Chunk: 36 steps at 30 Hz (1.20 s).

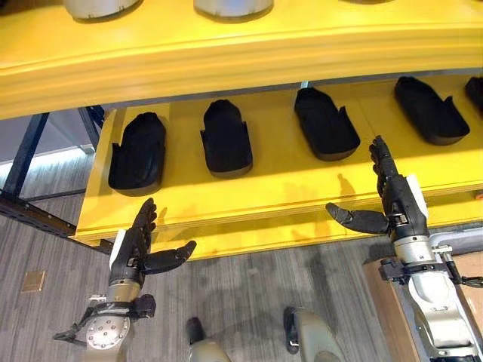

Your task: Move parts from the plastic box to the shelf.

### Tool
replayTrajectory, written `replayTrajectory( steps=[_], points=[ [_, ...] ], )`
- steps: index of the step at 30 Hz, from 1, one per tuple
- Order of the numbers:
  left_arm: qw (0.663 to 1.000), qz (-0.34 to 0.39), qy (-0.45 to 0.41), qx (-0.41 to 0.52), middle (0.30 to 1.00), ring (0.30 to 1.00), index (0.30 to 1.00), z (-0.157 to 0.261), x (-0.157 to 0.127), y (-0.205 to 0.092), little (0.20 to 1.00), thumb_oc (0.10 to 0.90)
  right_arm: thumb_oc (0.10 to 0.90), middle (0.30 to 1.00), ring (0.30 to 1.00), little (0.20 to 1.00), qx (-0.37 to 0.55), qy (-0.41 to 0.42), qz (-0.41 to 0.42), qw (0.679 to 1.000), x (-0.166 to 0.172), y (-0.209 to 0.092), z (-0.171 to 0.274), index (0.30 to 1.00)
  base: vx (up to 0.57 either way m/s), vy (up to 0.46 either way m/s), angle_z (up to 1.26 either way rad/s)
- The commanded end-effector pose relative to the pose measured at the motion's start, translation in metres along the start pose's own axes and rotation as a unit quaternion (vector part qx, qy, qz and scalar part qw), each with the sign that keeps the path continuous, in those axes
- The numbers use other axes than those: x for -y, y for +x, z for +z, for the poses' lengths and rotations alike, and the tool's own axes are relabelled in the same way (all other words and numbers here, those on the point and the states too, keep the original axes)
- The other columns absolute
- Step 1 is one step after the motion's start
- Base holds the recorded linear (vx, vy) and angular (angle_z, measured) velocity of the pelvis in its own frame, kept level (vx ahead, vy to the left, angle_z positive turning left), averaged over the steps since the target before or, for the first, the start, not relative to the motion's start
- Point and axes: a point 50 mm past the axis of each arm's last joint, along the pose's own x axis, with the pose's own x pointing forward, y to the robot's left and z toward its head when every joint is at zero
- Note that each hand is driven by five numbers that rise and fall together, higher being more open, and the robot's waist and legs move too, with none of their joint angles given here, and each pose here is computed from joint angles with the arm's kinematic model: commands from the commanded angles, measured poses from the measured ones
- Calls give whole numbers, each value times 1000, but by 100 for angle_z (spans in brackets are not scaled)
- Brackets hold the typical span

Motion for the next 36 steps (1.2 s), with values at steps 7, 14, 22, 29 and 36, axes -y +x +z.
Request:
replayTrajectory(
  steps=[7,14,22,29,36],
  points=[
    [993,-27,-69,92,1000,1000,1000,28,8,8,1000,900,900,1000,1000,1000,61,43,-7,997,14,-8,18,1000,8,-80,34],
    [989,-48,-120,65,1000,1000,1000,15,19,-2,1000,900,900,1000,1000,1000,10,77,-10,997,9,-24,0,1000,82,166,12],
    [988,-26,-143,55,1000,1000,1000,10,22,-2,1000,900,900,1000,1000,1000,-37,140,-11,989,-8,-33,-16,1000,20,143,-5],
    [989,-15,-141,39,1000,1000,1000,3,22,-5,1000,900,900,1000,1000,1000,-48,165,-5,985,-15,-38,-19,1000,11,29,-10],
    [989,-11,-140,35,1000,1000,1000,2,23,-6,1000,900,900,1000,1000,1000,-52,166,0,985,-18,-41,-18,1000,7,-7,-7]
  ],
)
